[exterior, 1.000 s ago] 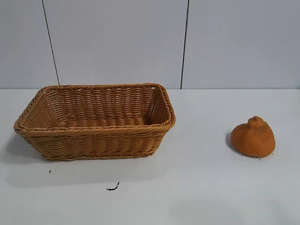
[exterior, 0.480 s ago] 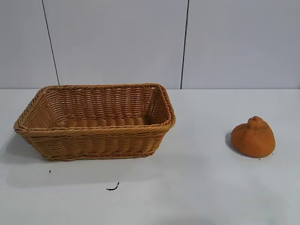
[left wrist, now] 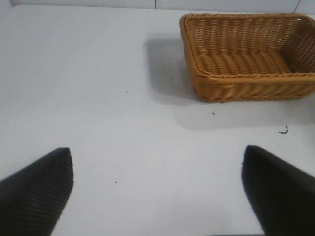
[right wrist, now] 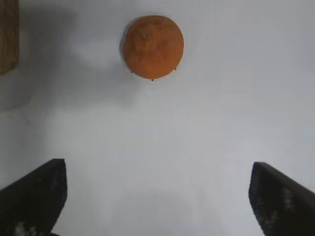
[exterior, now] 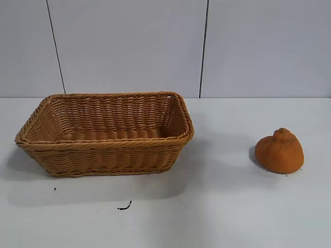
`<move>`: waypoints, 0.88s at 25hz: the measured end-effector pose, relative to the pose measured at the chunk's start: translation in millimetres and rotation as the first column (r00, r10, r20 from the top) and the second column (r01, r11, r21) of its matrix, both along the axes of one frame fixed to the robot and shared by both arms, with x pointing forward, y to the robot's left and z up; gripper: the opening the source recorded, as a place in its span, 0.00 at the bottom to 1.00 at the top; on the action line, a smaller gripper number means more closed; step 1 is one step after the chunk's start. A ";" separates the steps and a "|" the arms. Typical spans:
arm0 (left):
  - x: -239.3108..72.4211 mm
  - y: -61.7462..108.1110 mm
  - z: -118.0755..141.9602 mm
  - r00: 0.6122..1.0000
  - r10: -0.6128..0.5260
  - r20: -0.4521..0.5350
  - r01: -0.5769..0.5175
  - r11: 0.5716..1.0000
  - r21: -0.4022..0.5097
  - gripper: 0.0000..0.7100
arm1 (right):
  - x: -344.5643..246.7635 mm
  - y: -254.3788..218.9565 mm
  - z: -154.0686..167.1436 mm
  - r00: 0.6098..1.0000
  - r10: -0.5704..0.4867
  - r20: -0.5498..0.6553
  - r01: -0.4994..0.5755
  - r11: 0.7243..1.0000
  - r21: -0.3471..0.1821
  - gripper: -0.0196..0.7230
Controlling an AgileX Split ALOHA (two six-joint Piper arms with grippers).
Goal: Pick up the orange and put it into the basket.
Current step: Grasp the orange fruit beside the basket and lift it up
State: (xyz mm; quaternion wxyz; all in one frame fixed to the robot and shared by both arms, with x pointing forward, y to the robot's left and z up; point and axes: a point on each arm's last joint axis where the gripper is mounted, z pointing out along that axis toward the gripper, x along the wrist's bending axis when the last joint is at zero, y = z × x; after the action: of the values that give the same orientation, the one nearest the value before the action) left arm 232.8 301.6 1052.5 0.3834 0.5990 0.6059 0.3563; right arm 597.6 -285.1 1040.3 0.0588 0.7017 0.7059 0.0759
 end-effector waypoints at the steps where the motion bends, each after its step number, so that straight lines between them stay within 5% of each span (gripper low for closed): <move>1: 0.0 0.0 0.0 1.000 0.000 0.000 0.000 1.000 0.000 0.94 | 8.7 0.3 -11.2 1.000 -0.001 -0.025 0.001 1.000 -0.001 0.96; 8: 0.0 0.0 0.0 1.000 0.000 0.000 0.000 1.000 0.000 0.94 | 40.5 5.8 -82.1 0.990 -0.021 -0.136 0.028 0.999 0.046 0.96; 13: 0.0 0.0 0.0 1.000 0.000 0.000 0.000 1.000 0.000 0.94 | 46.7 4.8 -120.3 0.979 -0.027 -0.204 0.033 0.999 0.028 0.96; 22: 0.0 0.0 0.0 1.000 0.000 0.000 0.000 1.000 0.000 0.94 | 53.5 1.0 -141.1 0.980 -0.063 -0.186 0.062 0.998 -0.015 0.90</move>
State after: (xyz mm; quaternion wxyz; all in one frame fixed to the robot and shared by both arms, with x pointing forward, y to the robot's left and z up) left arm 232.8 301.6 1052.5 0.3834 0.5990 0.6059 0.3563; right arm 651.1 -284.1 899.2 -0.0022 0.7274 0.6862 0.0049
